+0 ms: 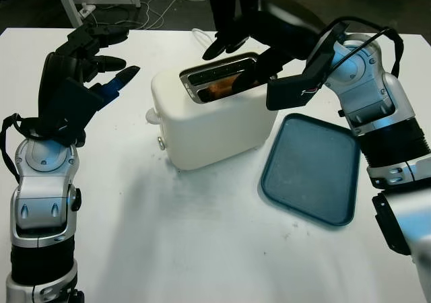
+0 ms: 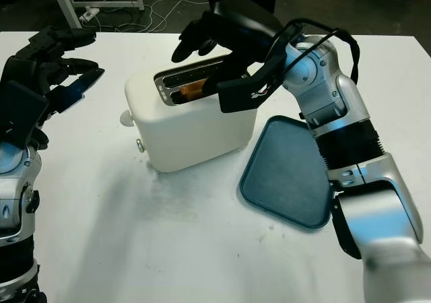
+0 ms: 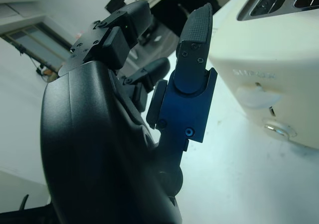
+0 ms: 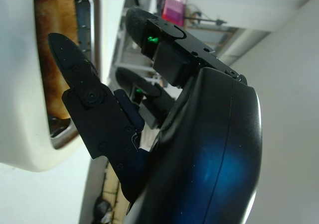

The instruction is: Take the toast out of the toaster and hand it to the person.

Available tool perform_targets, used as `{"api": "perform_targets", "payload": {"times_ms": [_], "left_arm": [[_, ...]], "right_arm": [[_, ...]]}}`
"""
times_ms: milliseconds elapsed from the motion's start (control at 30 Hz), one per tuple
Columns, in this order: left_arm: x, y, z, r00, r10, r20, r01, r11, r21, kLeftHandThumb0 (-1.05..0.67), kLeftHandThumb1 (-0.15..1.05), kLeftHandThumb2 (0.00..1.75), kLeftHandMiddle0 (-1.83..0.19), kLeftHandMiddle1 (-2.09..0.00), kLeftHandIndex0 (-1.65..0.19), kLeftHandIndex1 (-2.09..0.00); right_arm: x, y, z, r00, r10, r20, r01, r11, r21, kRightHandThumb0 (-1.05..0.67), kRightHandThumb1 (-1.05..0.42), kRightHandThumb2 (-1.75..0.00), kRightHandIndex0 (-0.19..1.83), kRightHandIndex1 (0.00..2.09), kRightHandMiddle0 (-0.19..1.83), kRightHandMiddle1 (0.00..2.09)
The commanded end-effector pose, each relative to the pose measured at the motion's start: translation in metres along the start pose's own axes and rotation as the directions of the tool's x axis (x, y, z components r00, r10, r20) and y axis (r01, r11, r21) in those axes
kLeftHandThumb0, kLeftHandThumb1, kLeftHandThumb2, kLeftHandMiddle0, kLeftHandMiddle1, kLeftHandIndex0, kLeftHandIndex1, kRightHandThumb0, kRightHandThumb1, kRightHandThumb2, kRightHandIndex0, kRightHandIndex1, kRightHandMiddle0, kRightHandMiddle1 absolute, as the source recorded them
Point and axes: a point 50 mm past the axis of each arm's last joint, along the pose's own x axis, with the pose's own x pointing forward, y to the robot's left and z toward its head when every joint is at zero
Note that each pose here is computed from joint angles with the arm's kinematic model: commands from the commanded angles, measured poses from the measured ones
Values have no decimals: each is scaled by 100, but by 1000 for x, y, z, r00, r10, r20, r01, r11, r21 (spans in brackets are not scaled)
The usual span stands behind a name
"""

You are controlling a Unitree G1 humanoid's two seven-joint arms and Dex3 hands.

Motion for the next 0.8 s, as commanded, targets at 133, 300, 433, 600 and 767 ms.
{"api": "perform_targets", "payload": {"times_ms": [133, 300, 433, 600, 767], "left_arm": [[-3, 0, 0, 1000, 4, -4, -4, 1000, 1, -49, 92, 9, -39, -91, -42, -56], [-3, -1, 0, 1000, 5, -6, -5, 1000, -6, -49, 92, 9, -39, -91, -43, -56], [-3, -1, 0, 1000, 2, -5, -2, 1000, 7, -51, 92, 9, -39, -92, -43, -56], [-3, -1, 0, 1000, 3, -5, -3, 1000, -3, -49, 92, 9, -39, -92, -43, -55], [-3, -1, 0, 1000, 5, -4, -5, 1000, 2, -49, 92, 9, -38, -92, -43, -55]], "right_arm": [[0, 9, -1, 1000, -6, 19, 7, 999, -49, -33, -58, -1, 88, 34, 100, 5], [0, 13, -3, 1000, -9, 25, 11, 996, -91, -30, -59, 0, 88, 34, 100, 4], [-1, 18, -4, 999, 2, 40, 2, 995, -95, -31, -59, 0, 88, 35, 101, 4], [-1, 19, -5, 999, 14, 44, -10, 996, -93, -30, -59, 0, 87, 35, 100, 3], [-1, 21, -6, 999, 33, 37, -30, 995, -96, -29, -59, 0, 88, 36, 101, 3]]}}
